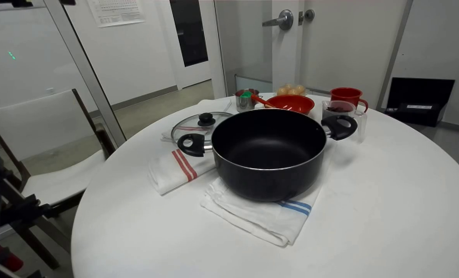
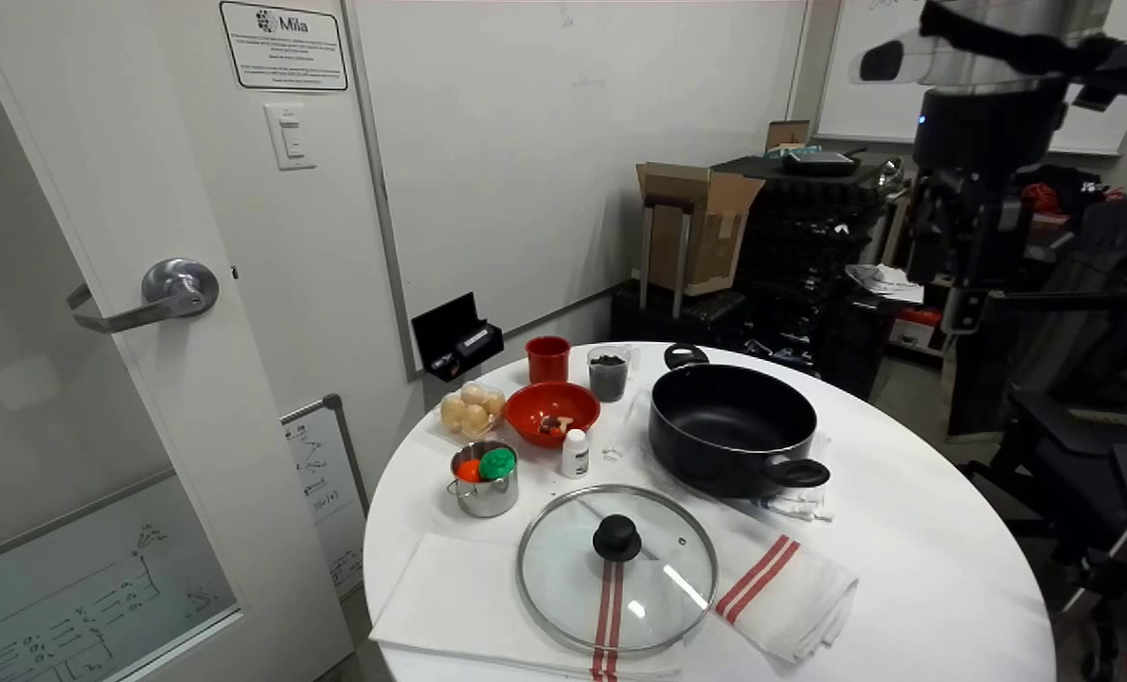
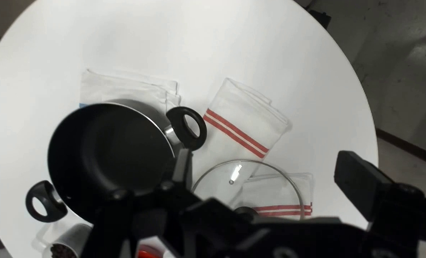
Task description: Use the lid to cover the pot
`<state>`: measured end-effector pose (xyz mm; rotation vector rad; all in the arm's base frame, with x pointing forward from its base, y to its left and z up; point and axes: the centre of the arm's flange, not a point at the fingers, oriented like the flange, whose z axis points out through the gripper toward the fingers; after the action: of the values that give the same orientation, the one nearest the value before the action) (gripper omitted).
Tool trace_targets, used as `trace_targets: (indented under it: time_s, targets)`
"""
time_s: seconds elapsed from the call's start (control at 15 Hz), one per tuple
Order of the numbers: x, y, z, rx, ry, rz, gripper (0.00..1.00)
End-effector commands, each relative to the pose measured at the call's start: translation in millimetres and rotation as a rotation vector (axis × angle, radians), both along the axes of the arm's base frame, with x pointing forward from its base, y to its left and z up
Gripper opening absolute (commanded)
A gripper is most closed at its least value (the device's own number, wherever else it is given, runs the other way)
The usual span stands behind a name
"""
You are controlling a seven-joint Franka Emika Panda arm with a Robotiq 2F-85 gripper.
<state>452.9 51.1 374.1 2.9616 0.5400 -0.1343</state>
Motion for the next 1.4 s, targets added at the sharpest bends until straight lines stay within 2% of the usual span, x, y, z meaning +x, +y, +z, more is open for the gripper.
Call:
trace_targets:
  time_s: [0.0,0.67,1.0,1.33]
  targets:
    - [58.4,19.8,-25.0,0.051,0.029,0.133,1.0]
    - [157.7,70.1,-124.2,0.11,0.04,0.304,1.0]
    - [189.9,79.8,-179.2,0.122,0.032,0.314,1.0]
    - [216.5,82.7,-232.9,0.128,0.058,0.332,1.0]
